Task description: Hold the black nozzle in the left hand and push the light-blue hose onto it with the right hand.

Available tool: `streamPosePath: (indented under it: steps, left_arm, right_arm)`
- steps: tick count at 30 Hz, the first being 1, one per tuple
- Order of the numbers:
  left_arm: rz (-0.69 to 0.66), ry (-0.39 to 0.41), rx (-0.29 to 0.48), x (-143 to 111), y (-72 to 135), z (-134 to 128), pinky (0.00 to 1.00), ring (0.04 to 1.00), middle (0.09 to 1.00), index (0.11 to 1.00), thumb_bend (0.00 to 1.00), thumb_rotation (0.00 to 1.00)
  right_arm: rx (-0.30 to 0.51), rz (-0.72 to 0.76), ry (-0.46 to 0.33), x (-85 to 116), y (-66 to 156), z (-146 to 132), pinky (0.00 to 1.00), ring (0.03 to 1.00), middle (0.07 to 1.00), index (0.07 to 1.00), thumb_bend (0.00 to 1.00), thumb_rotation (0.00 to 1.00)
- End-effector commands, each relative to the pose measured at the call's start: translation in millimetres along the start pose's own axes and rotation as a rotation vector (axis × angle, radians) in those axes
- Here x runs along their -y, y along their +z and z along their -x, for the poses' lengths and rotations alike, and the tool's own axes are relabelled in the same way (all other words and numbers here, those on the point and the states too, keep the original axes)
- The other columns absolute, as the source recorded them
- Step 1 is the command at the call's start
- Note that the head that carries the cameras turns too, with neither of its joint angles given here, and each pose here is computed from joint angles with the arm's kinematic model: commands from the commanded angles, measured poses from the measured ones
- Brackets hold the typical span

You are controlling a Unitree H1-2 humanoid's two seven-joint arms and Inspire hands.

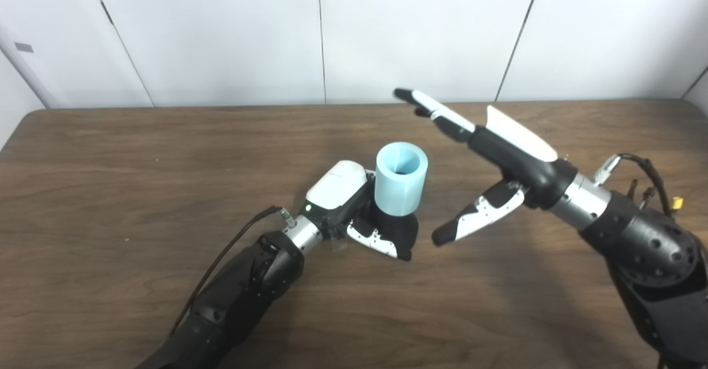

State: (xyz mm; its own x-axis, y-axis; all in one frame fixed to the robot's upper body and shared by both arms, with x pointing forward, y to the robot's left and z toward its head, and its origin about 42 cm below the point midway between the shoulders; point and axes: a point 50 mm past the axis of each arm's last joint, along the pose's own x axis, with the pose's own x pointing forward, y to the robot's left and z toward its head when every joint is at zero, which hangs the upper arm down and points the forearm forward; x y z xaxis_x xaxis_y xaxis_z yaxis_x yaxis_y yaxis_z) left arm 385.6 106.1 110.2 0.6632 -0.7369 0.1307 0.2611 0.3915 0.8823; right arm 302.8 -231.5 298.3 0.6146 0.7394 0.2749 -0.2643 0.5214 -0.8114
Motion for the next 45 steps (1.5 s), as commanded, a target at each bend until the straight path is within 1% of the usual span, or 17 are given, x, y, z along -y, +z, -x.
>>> streamPosePath:
  steps: [1, 3, 8, 12, 16, 17, 21, 24, 26, 28, 32, 34, 36, 38, 39, 42, 45]
  left_arm:
    - [0.064, -0.220, -0.159, 73, -14, 57, 0.34, 0.371, 0.473, 0.542, 0.50, 0.00]
    - [0.064, -0.221, -0.162, 73, -14, 57, 0.32, 0.363, 0.473, 0.544, 0.50, 0.00]
    - [0.067, -0.216, -0.163, 73, -15, 57, 0.33, 0.367, 0.478, 0.542, 0.50, 0.00]
    - [0.063, -0.219, -0.157, 73, -14, 57, 0.33, 0.367, 0.477, 0.542, 0.50, 0.00]
    - [0.060, -0.222, -0.167, 73, -14, 57, 0.33, 0.369, 0.475, 0.543, 0.50, 0.00]
    - [0.060, -0.223, -0.168, 73, -14, 57, 0.34, 0.374, 0.476, 0.529, 0.50, 0.00]
    - [0.069, -0.219, -0.166, 73, -15, 57, 0.35, 0.380, 0.481, 0.518, 0.50, 0.00]
    - [0.068, -0.216, -0.162, 72, -15, 57, 0.34, 0.371, 0.478, 0.537, 0.50, 0.00]
    - [0.070, -0.216, -0.162, 71, -14, 57, 0.34, 0.376, 0.478, 0.525, 0.50, 0.00]
    - [0.073, -0.217, -0.164, 71, -14, 57, 0.35, 0.383, 0.483, 0.520, 0.50, 0.00]
    - [0.071, -0.217, -0.163, 71, -14, 58, 0.35, 0.378, 0.474, 0.517, 0.50, 0.00]
    - [0.074, -0.219, -0.165, 71, -15, 58, 0.34, 0.375, 0.471, 0.534, 0.50, 0.00]
    - [0.073, -0.224, -0.168, 71, -15, 58, 0.35, 0.384, 0.476, 0.521, 0.50, 0.00]
    - [0.070, -0.223, -0.168, 71, -15, 57, 0.35, 0.384, 0.474, 0.516, 0.50, 0.00]
    - [0.071, -0.221, -0.167, 72, -14, 57, 0.35, 0.383, 0.473, 0.515, 0.50, 0.00]
    - [0.074, -0.216, -0.165, 72, -14, 57, 0.36, 0.385, 0.471, 0.512, 0.50, 0.00]
    - [0.080, -0.214, -0.165, 72, -14, 57, 0.35, 0.382, 0.476, 0.516, 0.50, 0.00]
  right_arm:
    - [0.088, 0.114, -0.023, 14, 16, -7, 0.98, 1.000, 1.000, 0.985, 0.82, 0.66]
    - [0.098, 0.159, -0.012, 14, 20, -10, 0.96, 1.000, 1.000, 0.982, 0.79, 0.71]
    - [0.109, 0.213, 0.020, 13, 25, -16, 0.95, 1.000, 1.000, 0.978, 0.74, 0.77]
    - [0.103, 0.248, 0.059, 10, 25, -19, 0.94, 0.998, 1.000, 0.983, 0.75, 0.80]
    - [0.094, 0.299, 0.096, 7, 23, -21, 0.91, 0.991, 1.000, 0.969, 0.78, 0.83]
    - [0.091, 0.315, 0.109, 6, 21, -21, 0.92, 0.997, 1.000, 0.969, 0.77, 0.84]
    - [0.051, 0.377, 0.182, 3, 18, -21, 0.95, 1.000, 0.996, 0.950, 0.78, 0.86]
    - [-0.015, 0.416, 0.278, 2, 15, -20, 0.96, 1.000, 0.975, 0.941, 0.82, 0.90]
    - [-0.061, 0.432, 0.350, -2, 11, -20, 0.95, 0.991, 0.957, 0.930, 0.86, 0.91]
    - [-0.094, 0.440, 0.400, -6, 8, -19, 0.94, 0.976, 0.949, 0.925, 0.89, 0.94]
    - [-0.131, 0.451, 0.470, -14, 4, -15, 0.88, 0.942, 0.911, 0.873, 0.91, 0.91]
    - [-0.145, 0.453, 0.496, -19, 0, -14, 0.87, 0.940, 0.905, 0.866, 0.92, 0.90]
    - [-0.163, 0.460, 0.520, -24, -1, -13, 0.89, 0.949, 0.906, 0.870, 0.93, 0.89]
    - [-0.178, 0.470, 0.544, -28, -2, -12, 0.96, 0.965, 0.927, 0.889, 0.92, 0.91]
    - [-0.182, 0.470, 0.552, -31, -2, -11, 0.97, 0.968, 0.931, 0.893, 0.92, 0.91]
    - [-0.179, 0.462, 0.566, -38, -1, -11, 0.95, 0.967, 0.934, 0.900, 0.93, 0.91]
    - [-0.157, 0.435, 0.572, -46, 2, -10, 0.94, 0.972, 0.936, 0.903, 0.92, 0.90]
